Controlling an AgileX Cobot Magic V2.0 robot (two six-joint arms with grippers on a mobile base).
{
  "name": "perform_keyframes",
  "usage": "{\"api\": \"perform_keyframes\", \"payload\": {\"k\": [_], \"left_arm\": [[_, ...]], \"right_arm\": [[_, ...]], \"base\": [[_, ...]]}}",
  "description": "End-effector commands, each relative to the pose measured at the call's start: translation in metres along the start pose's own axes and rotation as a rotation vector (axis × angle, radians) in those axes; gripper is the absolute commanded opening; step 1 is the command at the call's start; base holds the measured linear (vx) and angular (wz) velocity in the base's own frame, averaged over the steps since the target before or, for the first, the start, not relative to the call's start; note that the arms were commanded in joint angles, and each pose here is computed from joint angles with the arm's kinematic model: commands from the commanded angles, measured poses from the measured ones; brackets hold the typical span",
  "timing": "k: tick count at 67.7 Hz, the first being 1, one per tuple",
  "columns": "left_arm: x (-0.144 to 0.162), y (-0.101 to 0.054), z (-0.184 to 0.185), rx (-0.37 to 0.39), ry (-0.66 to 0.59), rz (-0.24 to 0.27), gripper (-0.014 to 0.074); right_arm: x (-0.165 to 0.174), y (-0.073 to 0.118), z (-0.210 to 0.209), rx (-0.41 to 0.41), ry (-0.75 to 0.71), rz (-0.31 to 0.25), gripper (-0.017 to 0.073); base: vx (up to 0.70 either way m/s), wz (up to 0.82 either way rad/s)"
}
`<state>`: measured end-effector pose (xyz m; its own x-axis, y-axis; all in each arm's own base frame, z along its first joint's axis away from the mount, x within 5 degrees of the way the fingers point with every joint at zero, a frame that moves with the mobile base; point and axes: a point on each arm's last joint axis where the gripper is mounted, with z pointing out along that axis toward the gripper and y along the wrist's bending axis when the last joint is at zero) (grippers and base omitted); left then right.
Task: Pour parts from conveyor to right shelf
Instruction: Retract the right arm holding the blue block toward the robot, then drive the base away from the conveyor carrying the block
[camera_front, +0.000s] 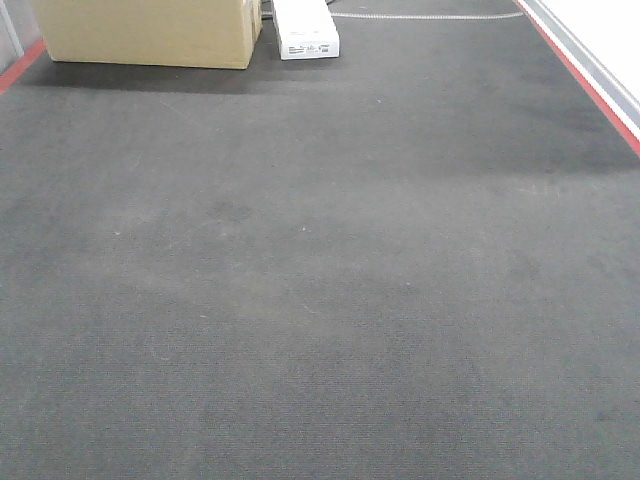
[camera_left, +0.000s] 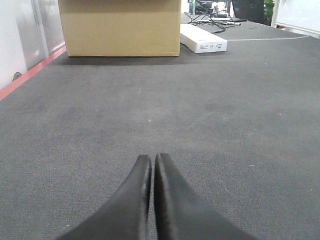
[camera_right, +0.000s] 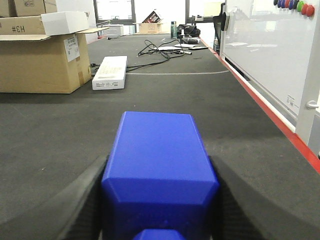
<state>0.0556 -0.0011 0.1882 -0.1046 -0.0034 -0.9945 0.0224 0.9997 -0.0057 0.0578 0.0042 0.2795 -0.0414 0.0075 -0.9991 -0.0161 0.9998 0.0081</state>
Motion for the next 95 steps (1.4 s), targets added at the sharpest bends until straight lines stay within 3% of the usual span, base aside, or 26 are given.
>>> {"api": "perform_keyframes", "payload": {"k": [1, 47, 95], "left_arm": [[-0.0130, -0.0006, -0.0021, 0.008, -0.095, -0.008, -0.0006], [-0.0130, -0.0006, -0.0021, 0.008, -0.095, -0.008, -0.0006], [-0.0129, -0.0006, -0.0021, 0.008, -0.094, -0.008, -0.0006]], "right_arm": [[-0.0147, -0.0023, -0.0009, 0.027, -0.091, -0.003, -0.0005], [-0.0147, -0.0023, -0.0009, 0.027, -0.091, 0.001, -0.0005], [-0.0147, -0.0024, -0.0009, 0.027, -0.091, 0.002, -0.0005]], "base": [[0.00, 0.00], [-0.04, 0.00], [-0.41, 0.01]]}}
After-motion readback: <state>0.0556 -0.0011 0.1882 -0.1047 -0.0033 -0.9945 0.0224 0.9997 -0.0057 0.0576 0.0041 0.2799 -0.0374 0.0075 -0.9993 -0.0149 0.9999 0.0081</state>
